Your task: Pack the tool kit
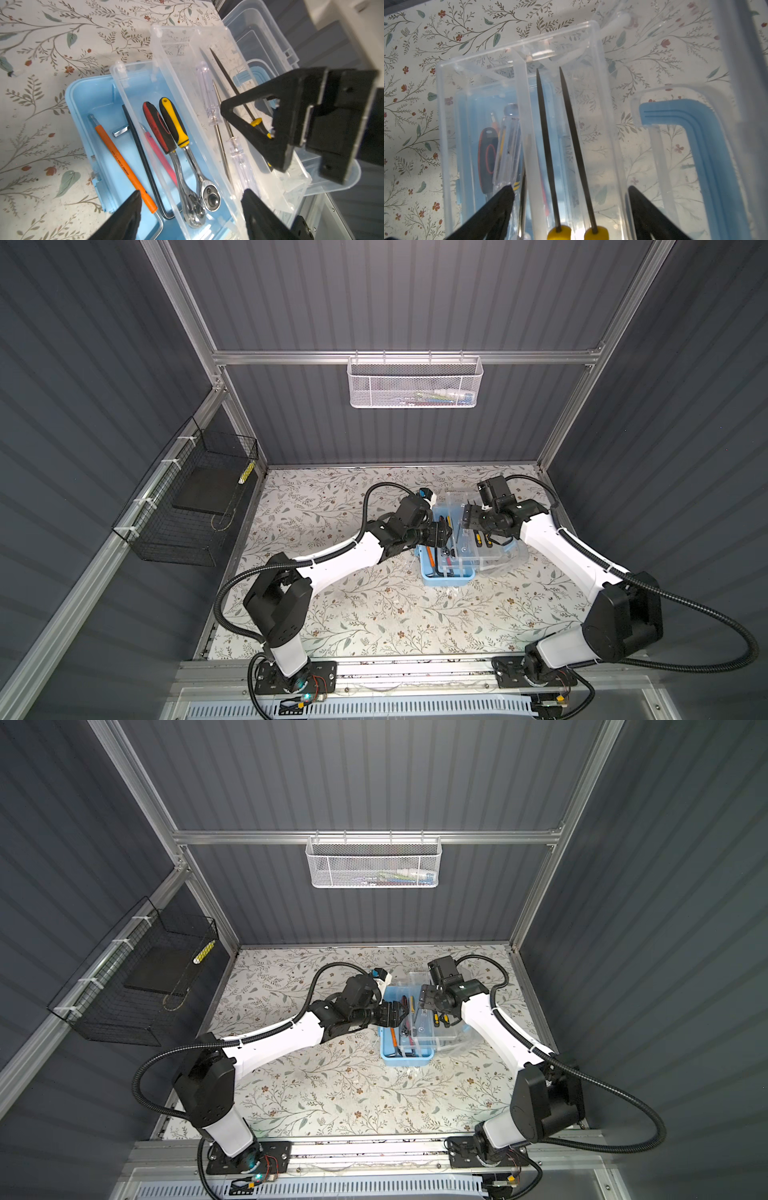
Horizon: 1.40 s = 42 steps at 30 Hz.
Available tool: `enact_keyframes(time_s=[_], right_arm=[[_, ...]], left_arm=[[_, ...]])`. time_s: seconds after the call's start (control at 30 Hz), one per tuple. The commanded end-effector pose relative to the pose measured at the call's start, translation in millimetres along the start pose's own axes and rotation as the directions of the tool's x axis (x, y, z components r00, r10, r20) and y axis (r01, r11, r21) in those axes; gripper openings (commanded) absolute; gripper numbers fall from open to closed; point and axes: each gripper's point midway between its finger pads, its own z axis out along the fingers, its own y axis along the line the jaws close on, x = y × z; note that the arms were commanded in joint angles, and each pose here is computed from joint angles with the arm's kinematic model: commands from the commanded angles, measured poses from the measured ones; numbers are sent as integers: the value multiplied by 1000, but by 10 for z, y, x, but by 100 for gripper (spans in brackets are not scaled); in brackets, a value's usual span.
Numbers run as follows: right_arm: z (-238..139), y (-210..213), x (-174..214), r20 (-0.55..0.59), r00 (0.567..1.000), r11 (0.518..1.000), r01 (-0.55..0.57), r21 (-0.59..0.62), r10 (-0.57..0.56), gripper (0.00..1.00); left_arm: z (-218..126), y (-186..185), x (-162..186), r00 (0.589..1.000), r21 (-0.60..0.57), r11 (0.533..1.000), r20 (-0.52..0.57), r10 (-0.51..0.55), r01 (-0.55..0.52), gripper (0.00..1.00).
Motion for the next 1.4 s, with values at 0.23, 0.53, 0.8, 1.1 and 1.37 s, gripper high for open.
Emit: enact_keyframes(time_s=[0.23,0.53,0.8,1.1,1.37], right_arm=[[-61,165,-57,14,1000,999,-6,-51,6,86],[-49,187,-66,14,1000,999,1,-53,0,86],[-60,231,-79,18,1000,998,3,-65,-2,86],[-242,301,-224,65,998,995,10,-102,-3,90],[-683,494,-468,130,991,975,19,-221,10,94]], left_arm=[[114,-128,-127,999,17,999,-31,36,-35,73],[228,-110,-108,997,4,999,-59,40,-40,64],[367,-37,10,993,-20,1000,-117,22,-25,58],[384,34,9,993,-55,998,-117,20,-27,50],[411,78,28,992,-67,997,-123,15,-23,47]])
